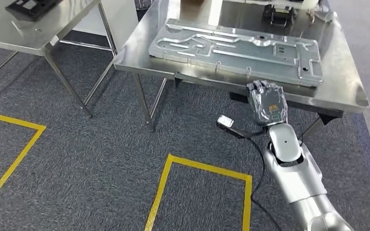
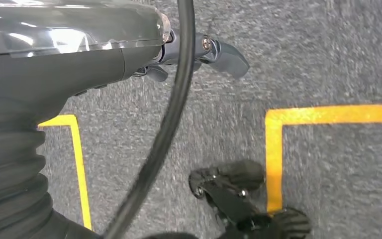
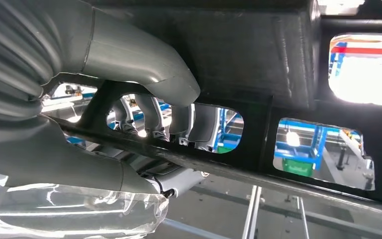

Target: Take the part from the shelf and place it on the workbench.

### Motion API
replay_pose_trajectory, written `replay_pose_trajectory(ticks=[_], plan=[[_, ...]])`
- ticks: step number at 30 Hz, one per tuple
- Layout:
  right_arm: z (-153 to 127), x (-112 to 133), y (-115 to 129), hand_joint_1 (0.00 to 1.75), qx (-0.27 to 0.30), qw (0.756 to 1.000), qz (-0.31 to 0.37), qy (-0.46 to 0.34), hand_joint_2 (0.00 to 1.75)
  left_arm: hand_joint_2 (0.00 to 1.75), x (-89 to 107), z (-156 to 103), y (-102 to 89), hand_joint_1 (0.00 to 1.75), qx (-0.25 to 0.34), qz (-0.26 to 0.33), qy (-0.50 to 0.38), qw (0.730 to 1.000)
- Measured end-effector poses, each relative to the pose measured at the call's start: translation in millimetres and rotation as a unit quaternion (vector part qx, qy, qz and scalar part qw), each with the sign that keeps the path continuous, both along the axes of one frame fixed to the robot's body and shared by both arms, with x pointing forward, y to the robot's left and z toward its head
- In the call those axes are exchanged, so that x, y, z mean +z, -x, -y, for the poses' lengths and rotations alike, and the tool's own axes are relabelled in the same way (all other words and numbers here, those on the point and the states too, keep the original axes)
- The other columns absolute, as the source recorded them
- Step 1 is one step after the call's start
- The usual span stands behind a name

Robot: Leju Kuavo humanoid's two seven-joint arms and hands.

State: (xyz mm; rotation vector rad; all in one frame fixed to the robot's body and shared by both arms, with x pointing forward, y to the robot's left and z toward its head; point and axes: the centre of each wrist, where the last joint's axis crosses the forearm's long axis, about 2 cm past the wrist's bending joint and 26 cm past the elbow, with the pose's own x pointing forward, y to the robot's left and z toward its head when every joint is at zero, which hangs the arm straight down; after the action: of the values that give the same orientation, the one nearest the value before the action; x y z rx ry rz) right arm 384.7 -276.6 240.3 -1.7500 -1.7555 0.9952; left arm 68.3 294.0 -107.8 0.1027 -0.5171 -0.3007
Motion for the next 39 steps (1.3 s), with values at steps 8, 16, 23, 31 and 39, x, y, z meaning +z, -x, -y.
replay_pose_trajectory(ticks=[8, 16, 23, 31, 39], plan=[[1, 8, -3, 1.75, -0.001, 1.0, 0.005, 0.004, 1.75, 1.75, -0.2, 1, 1.0, 0.0, 0.001, 0.0, 0.002, 1.0], [5, 8, -5, 1.75, -0.004, 1.0, -0.002, 0.01, 1.75, 1.75, -0.4, 1, 2.7, 0.0, 0.004, -0.001, 0.001, 1.0], [10, 6, -7, 1.75, -0.011, 1.0, -0.012, 0.015, 1.75, 1.75, -0.1, 1, 0.4, 0.0, 0.005, 0.001, 0.001, 1.0], [17, 1, -10, 1.75, -0.021, 0.999, -0.025, 0.022, 1.75, 1.75, 0.0, 4, -0.4, 0.0, 0.007, 0.0, 0.005, 1.0], [26, -3, -13, 1.75, -0.033, 0.998, -0.034, 0.033, 1.75, 1.75, -0.2, 4, 0.7, 0.0, 0.011, -0.001, 0.006, 1.0]])
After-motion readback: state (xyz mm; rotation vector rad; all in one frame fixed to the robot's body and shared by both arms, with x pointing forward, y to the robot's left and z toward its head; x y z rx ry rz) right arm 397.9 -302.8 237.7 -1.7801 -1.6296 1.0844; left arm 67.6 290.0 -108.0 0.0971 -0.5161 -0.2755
